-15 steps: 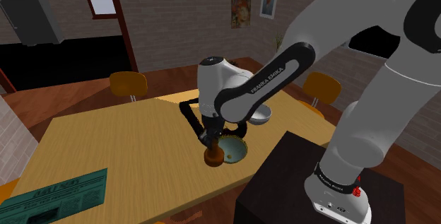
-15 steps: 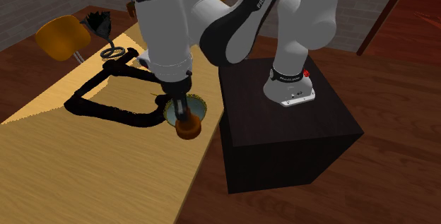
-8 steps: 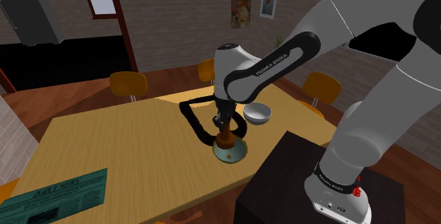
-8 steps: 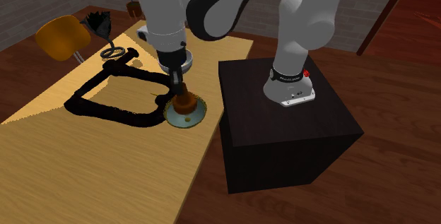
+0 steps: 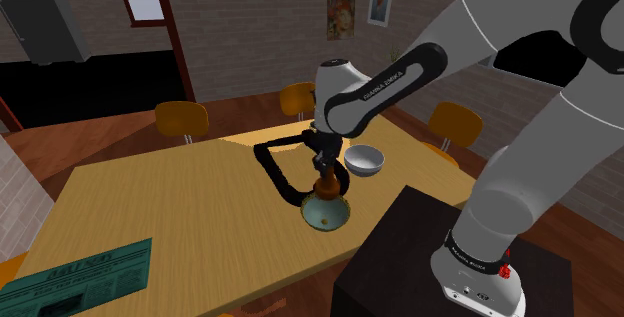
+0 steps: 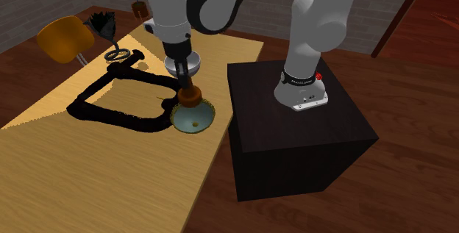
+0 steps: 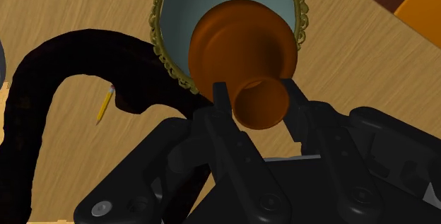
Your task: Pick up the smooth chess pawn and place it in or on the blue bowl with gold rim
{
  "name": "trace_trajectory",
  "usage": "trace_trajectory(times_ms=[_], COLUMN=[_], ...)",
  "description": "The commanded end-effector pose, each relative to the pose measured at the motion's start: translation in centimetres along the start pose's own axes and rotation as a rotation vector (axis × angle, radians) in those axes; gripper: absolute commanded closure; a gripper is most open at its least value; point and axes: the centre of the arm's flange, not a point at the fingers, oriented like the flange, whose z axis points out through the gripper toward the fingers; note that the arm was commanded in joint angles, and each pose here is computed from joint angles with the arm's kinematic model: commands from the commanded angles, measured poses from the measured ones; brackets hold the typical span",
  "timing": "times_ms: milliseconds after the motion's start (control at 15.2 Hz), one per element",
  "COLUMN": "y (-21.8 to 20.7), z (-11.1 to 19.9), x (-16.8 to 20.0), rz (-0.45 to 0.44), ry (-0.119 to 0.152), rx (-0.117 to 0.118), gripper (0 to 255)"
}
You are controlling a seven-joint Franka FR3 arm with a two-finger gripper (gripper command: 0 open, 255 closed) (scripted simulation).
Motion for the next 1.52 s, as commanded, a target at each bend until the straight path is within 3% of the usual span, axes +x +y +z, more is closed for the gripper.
trace_trajectory(times_ms=[0, 924, 1452], y=[0.1, 0.0, 0.0], z=[1.1, 8.5, 8.5], x=[-0.1, -0.2, -0.2], rz=[0.0, 0.0, 0.0], ry=[0.001, 0.001, 0.001], rx=[0.0, 0.0, 0.0], gripper=[255, 255, 255])
